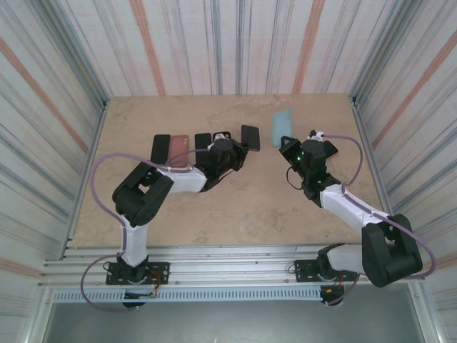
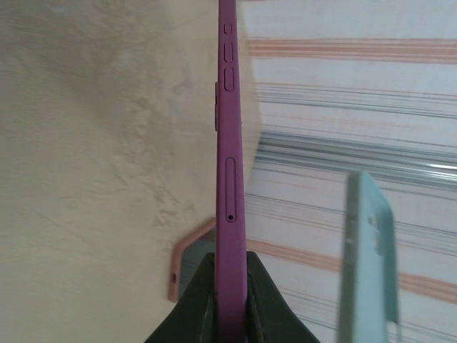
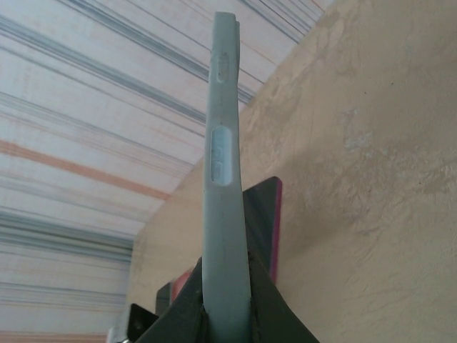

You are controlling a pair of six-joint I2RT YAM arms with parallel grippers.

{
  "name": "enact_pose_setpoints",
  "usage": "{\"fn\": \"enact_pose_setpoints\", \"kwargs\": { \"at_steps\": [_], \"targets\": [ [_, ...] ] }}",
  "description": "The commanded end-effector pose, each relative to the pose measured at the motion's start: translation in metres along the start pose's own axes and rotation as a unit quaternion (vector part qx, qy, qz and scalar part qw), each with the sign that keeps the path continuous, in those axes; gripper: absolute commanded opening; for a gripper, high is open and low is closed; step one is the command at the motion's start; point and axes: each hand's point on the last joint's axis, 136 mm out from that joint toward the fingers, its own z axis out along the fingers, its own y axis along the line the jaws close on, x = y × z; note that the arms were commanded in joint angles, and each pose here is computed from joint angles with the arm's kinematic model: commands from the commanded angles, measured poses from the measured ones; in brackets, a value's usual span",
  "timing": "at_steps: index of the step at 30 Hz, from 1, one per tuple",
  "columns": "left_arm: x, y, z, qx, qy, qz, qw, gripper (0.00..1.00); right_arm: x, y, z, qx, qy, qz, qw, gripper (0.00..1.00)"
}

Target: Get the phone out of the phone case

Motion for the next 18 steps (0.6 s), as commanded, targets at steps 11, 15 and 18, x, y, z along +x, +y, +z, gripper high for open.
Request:
{"fn": "enact_pose_setpoints", "kwargs": {
  "at_steps": [11, 15, 18],
  "targets": [
    [-0.012, 0.006, 0.033, 0.031, -0.036, 0.006, 0.999, 0.02, 0.005, -0.013, -0.006, 0.000, 0.009, 0.024, 1.000, 0.03],
    [-0.015, 0.015, 0.040, 0.028, -0.032, -0.004, 0.999, 0.03, 0.005, -0.016, -0.006, 0.004, 0.009, 0.026, 1.000, 0.03],
    [-0.016, 0.020, 0.046, 0.030, -0.020, -0.010, 0.999, 0.03, 0.007, -0.019, -0.005, 0.005, 0.012, 0.030, 0.999, 0.02]
  ]
}}
